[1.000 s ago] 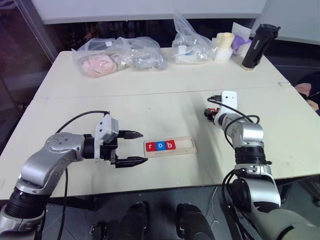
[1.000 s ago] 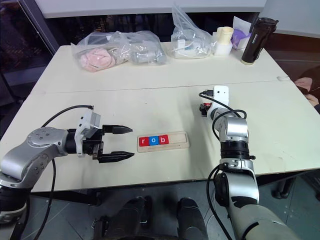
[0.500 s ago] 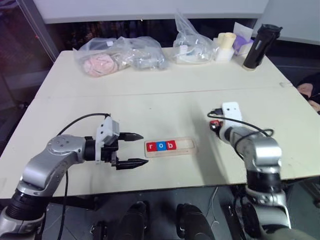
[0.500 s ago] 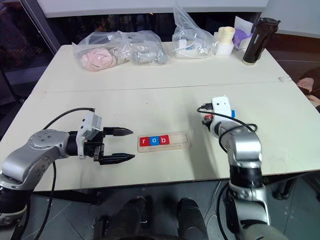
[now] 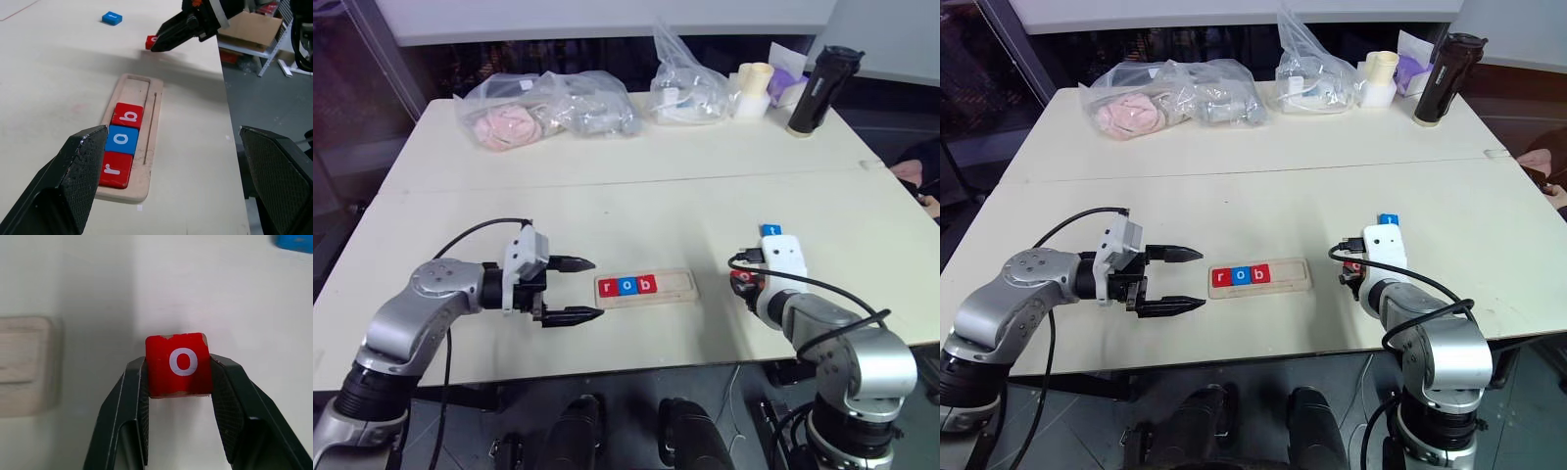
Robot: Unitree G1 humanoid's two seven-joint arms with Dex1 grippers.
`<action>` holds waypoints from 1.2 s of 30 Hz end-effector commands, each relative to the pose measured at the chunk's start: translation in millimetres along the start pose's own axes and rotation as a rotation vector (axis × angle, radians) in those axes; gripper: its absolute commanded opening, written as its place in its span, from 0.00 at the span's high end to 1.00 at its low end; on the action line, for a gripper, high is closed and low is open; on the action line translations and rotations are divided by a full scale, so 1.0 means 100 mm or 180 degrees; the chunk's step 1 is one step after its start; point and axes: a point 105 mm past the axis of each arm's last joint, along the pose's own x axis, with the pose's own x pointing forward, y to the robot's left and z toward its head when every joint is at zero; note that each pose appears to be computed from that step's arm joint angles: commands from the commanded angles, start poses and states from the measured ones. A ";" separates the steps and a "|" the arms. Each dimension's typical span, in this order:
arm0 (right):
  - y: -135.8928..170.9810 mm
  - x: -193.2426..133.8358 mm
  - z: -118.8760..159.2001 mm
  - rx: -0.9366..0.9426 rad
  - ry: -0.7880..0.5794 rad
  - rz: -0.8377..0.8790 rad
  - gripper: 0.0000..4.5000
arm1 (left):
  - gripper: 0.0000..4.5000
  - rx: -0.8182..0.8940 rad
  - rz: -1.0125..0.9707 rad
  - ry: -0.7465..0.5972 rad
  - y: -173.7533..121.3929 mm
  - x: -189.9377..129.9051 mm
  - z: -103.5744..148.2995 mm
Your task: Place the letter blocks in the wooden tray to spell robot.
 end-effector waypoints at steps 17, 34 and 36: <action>0.20 -0.26 0.50 -0.2481 -0.0524 0.1647 0.01 | 0.00 0.0191 0.0006 -0.0065 0.03 0.02 0.13; -0.35 0.13 0.35 -0.3370 -0.0021 0.2699 0.01 | 0.00 0.0222 -0.0004 -0.0059 0.01 0.02 0.16; -0.38 0.18 0.31 -0.3308 0.0013 0.2689 0.01 | 0.00 0.0223 -0.0003 -0.0059 0.01 0.02 0.16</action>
